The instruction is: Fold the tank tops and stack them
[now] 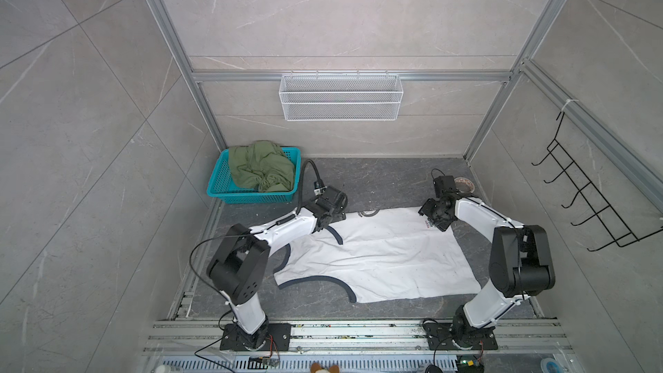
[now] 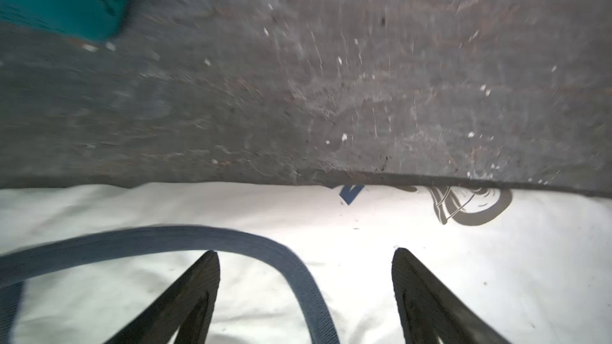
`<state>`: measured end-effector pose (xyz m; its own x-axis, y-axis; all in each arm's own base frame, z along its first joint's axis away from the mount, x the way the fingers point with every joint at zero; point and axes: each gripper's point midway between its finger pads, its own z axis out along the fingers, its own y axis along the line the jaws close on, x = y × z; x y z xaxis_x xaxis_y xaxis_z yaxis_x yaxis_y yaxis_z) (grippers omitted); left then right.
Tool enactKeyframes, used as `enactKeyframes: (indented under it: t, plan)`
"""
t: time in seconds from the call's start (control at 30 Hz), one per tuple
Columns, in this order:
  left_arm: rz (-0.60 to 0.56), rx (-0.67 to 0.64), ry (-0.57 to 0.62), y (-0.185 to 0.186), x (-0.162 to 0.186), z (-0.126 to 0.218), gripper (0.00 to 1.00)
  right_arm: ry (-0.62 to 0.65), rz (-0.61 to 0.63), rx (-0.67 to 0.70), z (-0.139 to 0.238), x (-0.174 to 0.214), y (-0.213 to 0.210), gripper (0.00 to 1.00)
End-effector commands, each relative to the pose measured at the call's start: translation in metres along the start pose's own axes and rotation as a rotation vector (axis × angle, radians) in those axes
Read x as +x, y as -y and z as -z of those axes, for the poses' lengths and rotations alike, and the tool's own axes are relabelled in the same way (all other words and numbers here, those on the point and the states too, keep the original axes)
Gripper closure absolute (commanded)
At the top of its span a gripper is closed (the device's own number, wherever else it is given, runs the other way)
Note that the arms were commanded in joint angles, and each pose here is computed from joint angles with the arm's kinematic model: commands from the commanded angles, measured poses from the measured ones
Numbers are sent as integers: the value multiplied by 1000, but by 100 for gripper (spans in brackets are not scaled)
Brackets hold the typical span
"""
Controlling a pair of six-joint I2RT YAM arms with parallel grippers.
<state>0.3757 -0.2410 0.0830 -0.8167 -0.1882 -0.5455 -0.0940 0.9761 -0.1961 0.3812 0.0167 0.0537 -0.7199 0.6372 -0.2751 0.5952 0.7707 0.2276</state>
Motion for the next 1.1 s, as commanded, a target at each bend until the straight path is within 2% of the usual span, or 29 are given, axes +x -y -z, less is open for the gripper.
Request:
enactKeyframes:
  t: [0.0,0.27,0.47,0.67,0.8,0.93,1.07]
  plan:
    - [-25,70,-97,22,12,-17,17,-64,16,-46,-11,9,-12,33]
    - [-60,53,-147,30,18,-61,17,-119,-53,-10,-44,7,-1,32]
    - [-28,26,-134,16,0,-90,17,-114,-91,27,-63,-9,4,33]
    - [-46,45,-108,23,-26,-104,17,-88,-87,22,-68,-30,-7,32]
    - [-66,57,-79,33,-47,-78,16,-22,-53,24,-39,-50,-13,32]
    - [-119,31,-23,33,-60,-14,13,20,-25,-15,7,-42,-13,32]
    - [-210,52,-31,34,-31,42,12,24,39,-17,45,-12,-3,32]
